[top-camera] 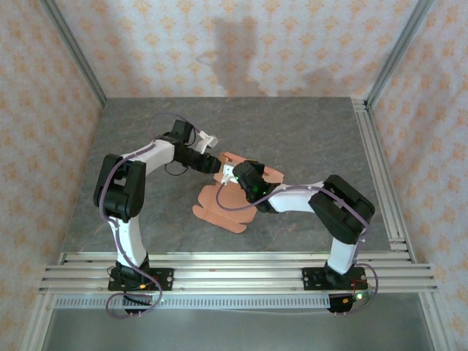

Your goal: Fold the paper box

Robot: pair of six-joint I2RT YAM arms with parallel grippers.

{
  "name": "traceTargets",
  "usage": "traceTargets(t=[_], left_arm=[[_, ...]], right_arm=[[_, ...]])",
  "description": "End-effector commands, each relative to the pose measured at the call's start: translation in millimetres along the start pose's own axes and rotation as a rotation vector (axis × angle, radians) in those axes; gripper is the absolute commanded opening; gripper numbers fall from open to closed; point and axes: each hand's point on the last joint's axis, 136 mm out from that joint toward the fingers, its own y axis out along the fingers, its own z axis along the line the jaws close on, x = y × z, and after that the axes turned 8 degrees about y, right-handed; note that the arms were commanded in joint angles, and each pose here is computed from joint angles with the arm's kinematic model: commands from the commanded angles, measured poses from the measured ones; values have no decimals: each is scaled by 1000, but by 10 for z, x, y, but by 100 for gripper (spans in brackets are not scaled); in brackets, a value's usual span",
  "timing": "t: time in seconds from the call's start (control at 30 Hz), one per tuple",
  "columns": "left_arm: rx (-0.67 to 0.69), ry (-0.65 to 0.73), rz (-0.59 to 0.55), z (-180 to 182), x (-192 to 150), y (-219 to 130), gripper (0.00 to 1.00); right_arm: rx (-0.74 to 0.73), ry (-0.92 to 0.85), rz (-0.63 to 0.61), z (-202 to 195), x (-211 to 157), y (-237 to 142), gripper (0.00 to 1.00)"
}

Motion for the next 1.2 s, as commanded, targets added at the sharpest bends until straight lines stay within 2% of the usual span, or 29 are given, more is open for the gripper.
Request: traceTargets(t=[0.0, 0.2, 0.5, 0.6, 0.67, 0.9, 1.17], left_arm=[[-28, -7, 19, -7, -24, -4, 43], [-28, -21, 32, 16, -44, 27, 43], [-32, -20, 30, 5, -40, 17, 43], [-88, -15, -8, -91, 10, -57, 43], [-80, -7, -24, -90, 30, -112, 43], [-62, -24, 16, -23, -40, -56, 43], [-90, -5, 0, -121, -20, -117, 43]], right_arm=[[38, 34, -7, -93, 29, -51, 0], [134, 104, -27, -93, 82, -140, 0], [208, 147, 13, -75, 39, -163, 0], [243, 169, 32, -48, 25, -165, 0], [261, 187, 35, -47, 27, -168, 0], [287, 222, 30, -86, 96, -187, 0], [261, 236, 81, -184, 77, -156, 0]])
